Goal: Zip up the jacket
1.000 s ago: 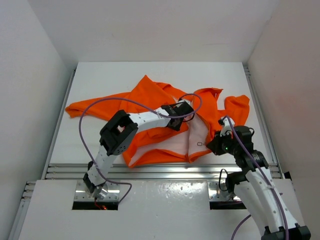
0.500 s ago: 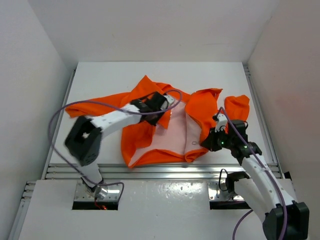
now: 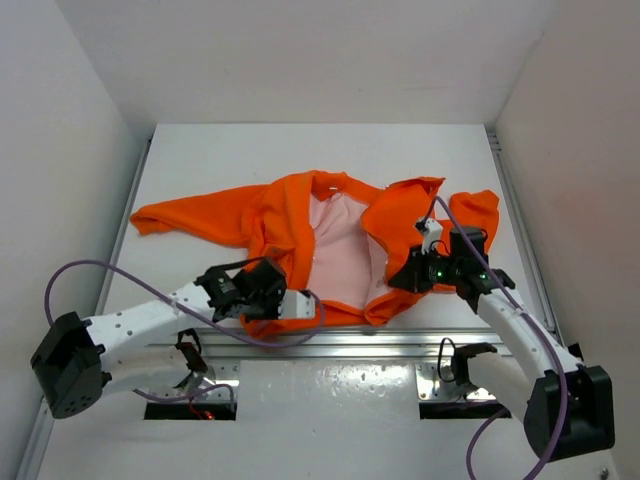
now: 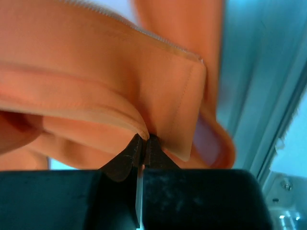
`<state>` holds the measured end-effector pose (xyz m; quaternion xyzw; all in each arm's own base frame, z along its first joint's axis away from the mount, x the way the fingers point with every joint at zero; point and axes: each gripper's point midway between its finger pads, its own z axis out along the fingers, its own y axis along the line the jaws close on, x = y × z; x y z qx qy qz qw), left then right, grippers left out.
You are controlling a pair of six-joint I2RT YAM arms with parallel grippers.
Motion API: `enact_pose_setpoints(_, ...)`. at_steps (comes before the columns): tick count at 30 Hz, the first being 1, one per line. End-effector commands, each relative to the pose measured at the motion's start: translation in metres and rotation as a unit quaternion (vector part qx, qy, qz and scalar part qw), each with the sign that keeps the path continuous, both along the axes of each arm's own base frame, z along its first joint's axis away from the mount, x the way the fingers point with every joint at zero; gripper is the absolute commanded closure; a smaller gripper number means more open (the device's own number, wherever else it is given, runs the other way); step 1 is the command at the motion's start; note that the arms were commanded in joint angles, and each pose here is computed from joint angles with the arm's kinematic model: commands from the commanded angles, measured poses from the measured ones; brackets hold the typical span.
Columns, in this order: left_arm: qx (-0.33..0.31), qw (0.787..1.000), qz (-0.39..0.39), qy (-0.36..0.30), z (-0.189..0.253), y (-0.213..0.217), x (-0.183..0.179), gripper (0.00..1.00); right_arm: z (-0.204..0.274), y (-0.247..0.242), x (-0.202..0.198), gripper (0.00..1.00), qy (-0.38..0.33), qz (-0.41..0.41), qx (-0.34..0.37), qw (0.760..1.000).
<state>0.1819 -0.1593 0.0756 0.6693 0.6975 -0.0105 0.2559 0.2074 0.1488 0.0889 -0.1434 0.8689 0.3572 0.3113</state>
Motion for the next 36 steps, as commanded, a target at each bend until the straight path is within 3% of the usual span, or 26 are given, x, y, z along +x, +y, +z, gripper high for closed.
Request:
enact_pose_setpoints(1, 0.037, 0.997, -0.058, -0.027, -0.012, -0.006, -0.003, 0.94, 0.025, 0.009, 0.011, 1.0, -0.038, 0.023, 0.024, 0.999)
enact_pose_setpoints(9, 0.108, 0.987, -0.08, -0.091, -0.023, 0.002, 0.031, 0.9, 0.033, 0.008, 0.005, 1.0, -0.045, 0.033, 0.018, 0.998)
enact_pose_setpoints(16, 0.119, 0.978, -0.045, -0.163, 0.012, 0.034, 0.069, 0.9, 0.034, 0.008, 0.001, 1.0, -0.05, 0.037, 0.017, 0.998)
enact_pose_setpoints(19, 0.134, 0.977, -0.021, -0.165, 0.011, 0.053, 0.078, 0.85, 0.033, 0.008, 0.001, 1.0, -0.046, 0.035, 0.02, 0.998)
enact_pose_setpoints(21, 0.134, 0.978, -0.008, -0.162, 0.013, 0.058, 0.079, 0.74, 0.034, 0.008, 0.002, 1.0, -0.048, 0.035, 0.022, 0.998)
enact_pose_setpoints(22, 0.121, 0.981, -0.002, -0.151, 0.014, 0.058, 0.077, 0.59, 0.034, 0.008, 0.002, 1.0, -0.048, 0.033, 0.021, 0.998)
enact_pose_setpoints(25, 0.071, 0.993, -0.021, -0.09, 0.017, 0.04, 0.058, 0.41, 0.035, 0.008, 0.002, 1.0, -0.051, 0.035, 0.021, 0.998)
enact_pose_setpoints(29, -0.026, 1.0, 0.012, -0.006, 0.033, 0.01, 0.038, 0.39, 0.035, 0.008, 0.0, 1.0, -0.049, 0.035, 0.021, 0.998)
enact_pose_setpoints(36, -0.135, 0.983, 0.093, 0.079, 0.065, -0.017, 0.035, 0.36, 0.035, 0.008, -0.004, 1.0, -0.049, 0.038, 0.019, 0.998)
